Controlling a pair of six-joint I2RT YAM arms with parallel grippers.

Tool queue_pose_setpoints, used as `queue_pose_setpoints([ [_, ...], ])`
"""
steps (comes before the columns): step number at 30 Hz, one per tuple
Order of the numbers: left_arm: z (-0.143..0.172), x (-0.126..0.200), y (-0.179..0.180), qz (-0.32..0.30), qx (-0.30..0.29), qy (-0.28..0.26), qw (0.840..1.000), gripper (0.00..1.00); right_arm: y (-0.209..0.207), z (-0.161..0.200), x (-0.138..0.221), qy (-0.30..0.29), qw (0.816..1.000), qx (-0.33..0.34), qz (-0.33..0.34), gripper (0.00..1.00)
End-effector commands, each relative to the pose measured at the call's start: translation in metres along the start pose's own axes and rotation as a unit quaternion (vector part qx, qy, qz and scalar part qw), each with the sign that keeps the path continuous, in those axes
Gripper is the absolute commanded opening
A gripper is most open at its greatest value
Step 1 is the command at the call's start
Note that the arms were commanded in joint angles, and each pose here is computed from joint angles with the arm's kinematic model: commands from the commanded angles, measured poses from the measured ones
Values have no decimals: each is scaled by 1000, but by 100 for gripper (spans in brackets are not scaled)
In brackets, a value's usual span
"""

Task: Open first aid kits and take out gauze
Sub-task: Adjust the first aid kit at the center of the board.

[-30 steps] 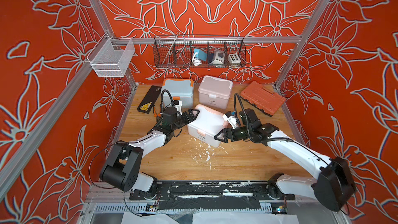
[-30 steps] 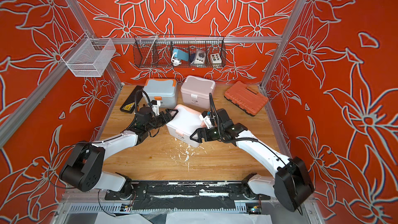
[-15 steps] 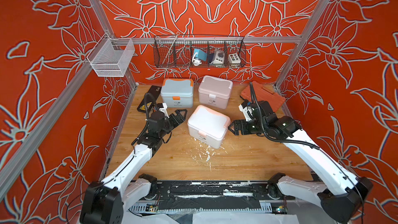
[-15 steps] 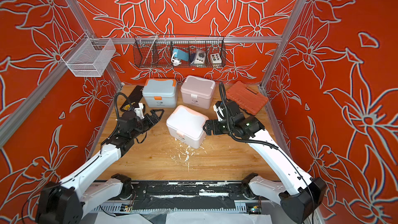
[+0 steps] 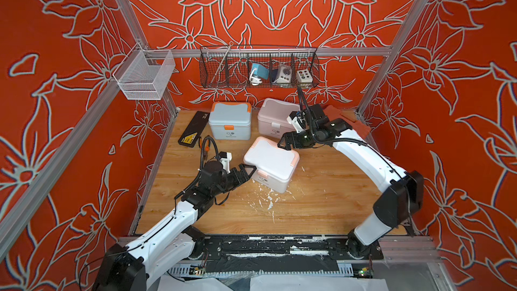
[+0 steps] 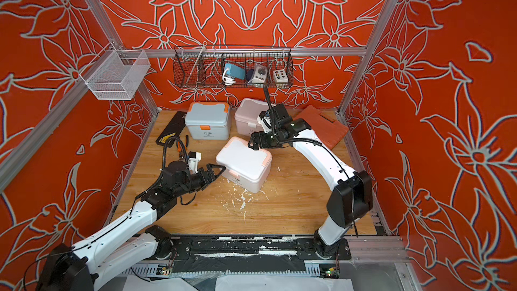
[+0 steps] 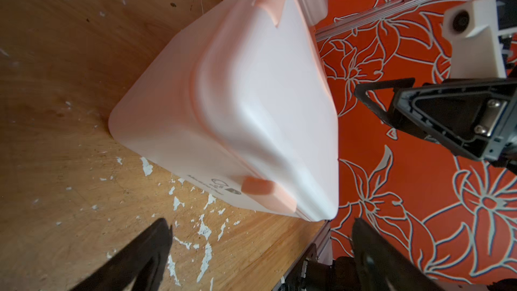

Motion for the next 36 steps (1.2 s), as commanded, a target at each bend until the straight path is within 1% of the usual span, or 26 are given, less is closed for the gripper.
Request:
queue_pose_setpoints([
  [1,-11,-12,-22,63,-12,-5,998,96,0,10,-13,42,999,8,-13,83],
  [4,-14,-23,-27,81,-21,5,996,95,4,26,-16,64,997,7,-37,80],
  [9,-15,-39,-38,125,-28,31,991,93,3,66,-2,78,995,-5,-60,79],
  [13,-10,-46,-48,151,-36,49,987,93,-6,94,14,72,995,-19,-62,79],
  [16,-5,-49,-57,171,-41,59,983,93,-18,104,25,56,998,-23,-32,83],
  [18,-4,-48,-58,174,-41,61,982,93,-27,101,32,34,999,-22,1,89],
  [21,-4,-45,-49,155,-44,45,986,94,-37,91,44,0,999,-15,43,98],
  [24,-6,-41,-38,145,-39,35,988,96,-38,80,50,-16,998,-17,52,98],
  [27,-13,-37,-34,152,-39,24,987,97,-31,68,55,-30,998,-17,49,98],
  [30,-19,-35,-33,164,-38,9,986,97,-24,58,55,-42,998,-8,34,95],
  [33,-23,-34,-34,189,-29,-6,982,97,-13,51,52,-31,999,-1,13,89],
  [36,-22,-40,-35,212,-17,4,977,95,15,50,52,3,999,8,-50,80],
])
Point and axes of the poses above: each gripper's point midway between its finger pads, its own x axis back along the fingers, its own y axis along the line the jaws close on, z = x × y, the point moved 2 cm from there along x, back along the fingers, and after that the axes turned 15 degrees about -x, right-handed, at the moved point
